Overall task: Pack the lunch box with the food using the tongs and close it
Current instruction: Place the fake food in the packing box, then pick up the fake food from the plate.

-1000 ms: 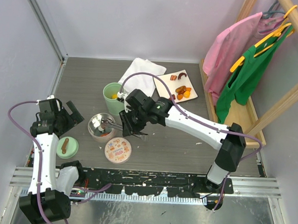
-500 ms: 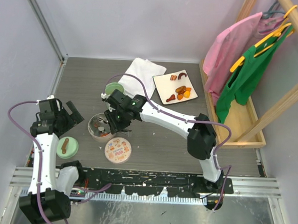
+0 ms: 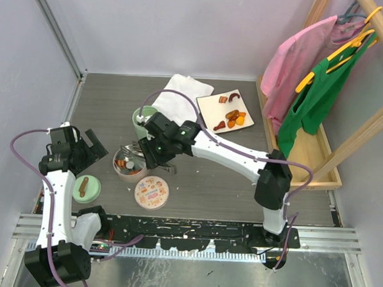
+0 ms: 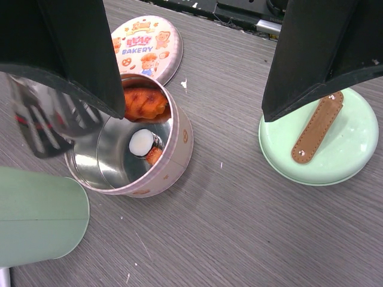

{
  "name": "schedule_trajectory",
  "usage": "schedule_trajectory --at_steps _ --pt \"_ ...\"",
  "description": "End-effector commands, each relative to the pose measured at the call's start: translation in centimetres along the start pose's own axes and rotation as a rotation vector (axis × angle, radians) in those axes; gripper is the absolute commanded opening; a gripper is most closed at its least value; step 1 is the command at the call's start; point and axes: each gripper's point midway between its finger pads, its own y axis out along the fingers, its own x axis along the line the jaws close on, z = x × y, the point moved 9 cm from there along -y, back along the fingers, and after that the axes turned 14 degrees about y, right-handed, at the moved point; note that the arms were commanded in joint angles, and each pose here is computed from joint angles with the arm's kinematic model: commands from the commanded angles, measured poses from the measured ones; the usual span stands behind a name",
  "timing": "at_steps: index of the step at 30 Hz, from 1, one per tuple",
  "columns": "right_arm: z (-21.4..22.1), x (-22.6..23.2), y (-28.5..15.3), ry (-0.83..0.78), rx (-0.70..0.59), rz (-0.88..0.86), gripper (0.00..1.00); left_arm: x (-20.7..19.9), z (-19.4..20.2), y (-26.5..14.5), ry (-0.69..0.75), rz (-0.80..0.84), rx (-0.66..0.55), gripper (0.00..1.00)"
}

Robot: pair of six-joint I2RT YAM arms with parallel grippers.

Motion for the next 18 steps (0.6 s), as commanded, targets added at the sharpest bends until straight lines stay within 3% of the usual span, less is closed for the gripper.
schedule_trajectory --at_steps 1,8,18 --pt "-0.9 1.3 -6.8 -0.017 -0.179 -0.082 0.52 -0.2 -0.6 0.0 0.000 0.006 -0.034 0.98" --pt "0.4 -0.2 -11.6 -0.005 -0.279 -0.079 0.52 -0.2 -0.6 -0.1 0.001 0.007 -0.037 0.98" --pt "1.1 -5.1 -14.5 0.090 -0.366 0.033 0.50 -0.2 -0.6 -0.1 0.000 0.010 -0.037 0.98"
